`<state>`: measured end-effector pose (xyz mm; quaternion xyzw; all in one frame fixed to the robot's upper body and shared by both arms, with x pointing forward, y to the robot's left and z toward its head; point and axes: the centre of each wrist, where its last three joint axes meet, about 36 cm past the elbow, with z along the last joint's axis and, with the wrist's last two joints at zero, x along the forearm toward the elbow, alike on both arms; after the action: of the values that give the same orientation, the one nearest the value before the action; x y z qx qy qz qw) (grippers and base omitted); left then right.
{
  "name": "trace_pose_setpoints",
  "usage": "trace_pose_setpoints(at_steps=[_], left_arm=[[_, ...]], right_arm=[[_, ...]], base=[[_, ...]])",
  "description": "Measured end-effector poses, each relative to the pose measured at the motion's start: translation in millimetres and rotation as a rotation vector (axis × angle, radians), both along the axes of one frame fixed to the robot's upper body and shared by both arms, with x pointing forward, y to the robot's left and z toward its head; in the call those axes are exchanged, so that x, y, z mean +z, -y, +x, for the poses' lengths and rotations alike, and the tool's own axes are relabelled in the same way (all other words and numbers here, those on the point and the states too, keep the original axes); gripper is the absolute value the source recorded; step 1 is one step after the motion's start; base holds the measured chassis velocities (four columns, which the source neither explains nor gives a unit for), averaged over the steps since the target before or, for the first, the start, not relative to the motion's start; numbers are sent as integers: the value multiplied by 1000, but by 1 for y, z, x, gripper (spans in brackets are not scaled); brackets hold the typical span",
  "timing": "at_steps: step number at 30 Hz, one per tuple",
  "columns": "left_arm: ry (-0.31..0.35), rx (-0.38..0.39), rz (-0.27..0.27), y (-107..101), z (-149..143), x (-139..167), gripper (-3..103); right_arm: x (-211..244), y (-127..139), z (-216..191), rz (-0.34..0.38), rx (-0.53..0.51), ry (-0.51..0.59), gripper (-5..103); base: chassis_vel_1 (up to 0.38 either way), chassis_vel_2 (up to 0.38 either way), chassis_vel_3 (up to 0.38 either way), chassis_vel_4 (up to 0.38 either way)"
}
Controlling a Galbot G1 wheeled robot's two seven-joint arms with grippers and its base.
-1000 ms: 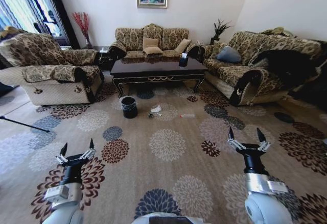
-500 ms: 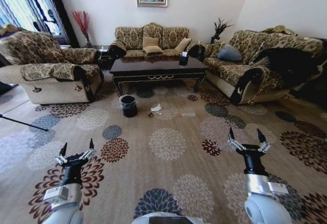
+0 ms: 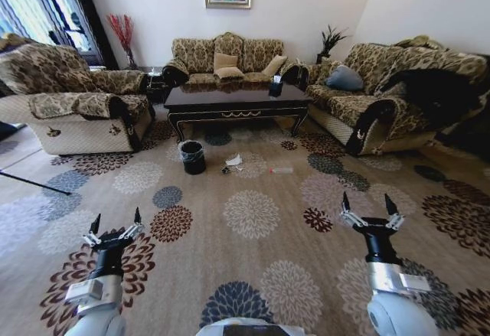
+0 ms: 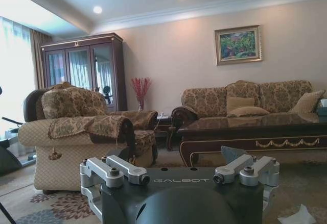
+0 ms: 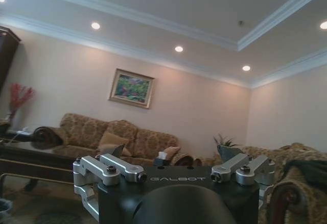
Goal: Move to the front of the table and pick up the trash from the floor, then place it into the trash bin.
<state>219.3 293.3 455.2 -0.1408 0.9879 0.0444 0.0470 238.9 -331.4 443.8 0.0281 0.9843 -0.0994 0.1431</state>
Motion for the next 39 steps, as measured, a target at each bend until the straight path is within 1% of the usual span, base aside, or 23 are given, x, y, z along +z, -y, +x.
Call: trace_pose_setpoints(at_steps=[2, 3, 4, 5, 6, 7, 8, 10, 14, 18, 33, 39], left_arm=[[-2, 0, 1, 0, 1, -1, 100], [-2, 0, 1, 0, 1, -1, 100], [-2, 0, 0, 0, 1, -2, 100], [-3, 0, 0, 0, 1, -2, 100], [-3, 0, 0, 0, 1, -2, 100], [-3, 1, 0, 0, 2, -2, 100], [-3, 1, 0, 0, 2, -2, 100], [-3, 2, 0, -1, 2, -3, 100], [-2, 3, -2, -2, 2, -4, 100], [-3, 3, -2, -2, 3, -5, 100], [-4, -4, 4, -1, 1, -3, 100], [0, -8, 4, 0, -1, 2, 100]], right_arm=[[2, -2, -1, 15, 23, -57, 100], [2, -2, -1, 15, 23, -57, 100], [3, -4, -2, 17, 27, -90, 100], [3, -4, -3, 15, 29, -107, 100], [3, -4, -5, -11, 51, -150, 100], [2, -4, -5, -27, 69, -157, 100], [2, -4, -5, -27, 69, -157, 100], [0, -3, -5, -60, 120, -171, 100], [0, -6, -6, -58, 140, -190, 100], [0, -7, -7, -57, 139, -194, 100], [-4, -11, -12, -54, 80, -180, 100], [-6, -14, -13, -44, 32, -174, 100]], base=[[0, 0, 0, 0], [0, 0, 0, 0], [0, 0, 0, 0], [0, 0, 0, 0], [0, 0, 0, 0], [0, 0, 0, 0], [0, 0, 0, 0], [0, 0, 0, 0], [0, 0, 0, 0], [0, 0, 0, 0], [0, 0, 0, 0], [0, 0, 0, 0]])
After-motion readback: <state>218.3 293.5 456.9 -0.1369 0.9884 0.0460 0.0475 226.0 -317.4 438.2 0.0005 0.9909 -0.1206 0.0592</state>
